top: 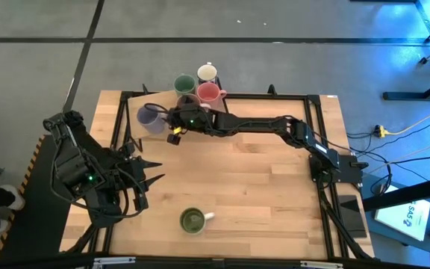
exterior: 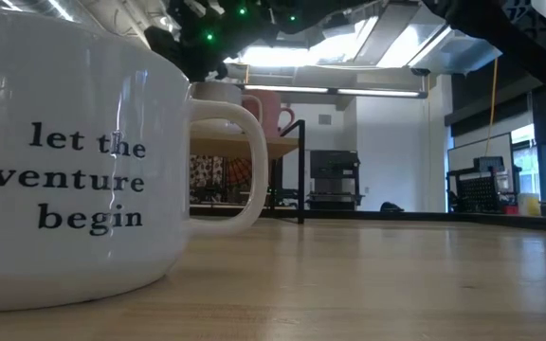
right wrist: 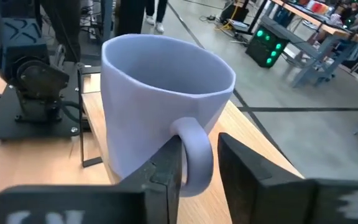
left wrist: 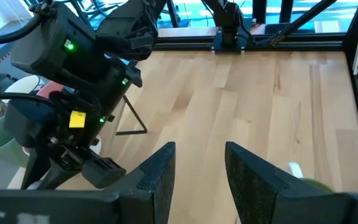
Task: Place coffee mugs
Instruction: Put the light purple mug on the shelf
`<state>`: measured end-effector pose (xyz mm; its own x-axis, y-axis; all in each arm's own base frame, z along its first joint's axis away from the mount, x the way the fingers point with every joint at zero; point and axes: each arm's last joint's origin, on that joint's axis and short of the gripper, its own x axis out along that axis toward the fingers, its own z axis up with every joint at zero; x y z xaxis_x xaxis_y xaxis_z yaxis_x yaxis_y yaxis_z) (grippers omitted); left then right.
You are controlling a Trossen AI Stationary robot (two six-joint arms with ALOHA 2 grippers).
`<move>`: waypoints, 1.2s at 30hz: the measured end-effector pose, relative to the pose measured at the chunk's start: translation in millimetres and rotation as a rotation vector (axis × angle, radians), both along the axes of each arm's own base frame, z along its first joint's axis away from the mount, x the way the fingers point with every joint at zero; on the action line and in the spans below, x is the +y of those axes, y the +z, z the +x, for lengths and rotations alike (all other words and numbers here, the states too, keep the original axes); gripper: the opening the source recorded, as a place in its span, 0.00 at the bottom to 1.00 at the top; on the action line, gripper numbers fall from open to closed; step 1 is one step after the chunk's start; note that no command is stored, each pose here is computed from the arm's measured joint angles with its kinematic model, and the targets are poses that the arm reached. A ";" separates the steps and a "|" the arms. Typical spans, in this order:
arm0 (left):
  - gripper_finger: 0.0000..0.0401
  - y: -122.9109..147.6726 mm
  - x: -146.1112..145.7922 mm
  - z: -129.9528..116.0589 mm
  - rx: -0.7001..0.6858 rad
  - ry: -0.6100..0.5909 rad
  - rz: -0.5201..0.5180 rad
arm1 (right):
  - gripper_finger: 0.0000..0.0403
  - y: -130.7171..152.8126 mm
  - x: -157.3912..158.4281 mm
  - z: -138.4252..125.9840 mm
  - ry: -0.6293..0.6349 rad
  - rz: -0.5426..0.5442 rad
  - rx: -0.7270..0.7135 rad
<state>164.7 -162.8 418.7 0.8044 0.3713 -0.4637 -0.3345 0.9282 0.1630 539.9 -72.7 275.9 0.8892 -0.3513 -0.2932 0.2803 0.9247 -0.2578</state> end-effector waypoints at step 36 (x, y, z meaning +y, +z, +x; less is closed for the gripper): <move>0.21 2.4 -5.5 -4.9 -0.089 0.023 -0.016 | 0.01 11.4 56.6 17.4 0.346 -0.234 0.081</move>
<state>159.8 -168.3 421.1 0.8338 0.3835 -0.3971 -0.3684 0.9223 0.1171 557.2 -16.2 287.3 0.9438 -0.1012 -0.3147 -0.0666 0.8743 -0.4807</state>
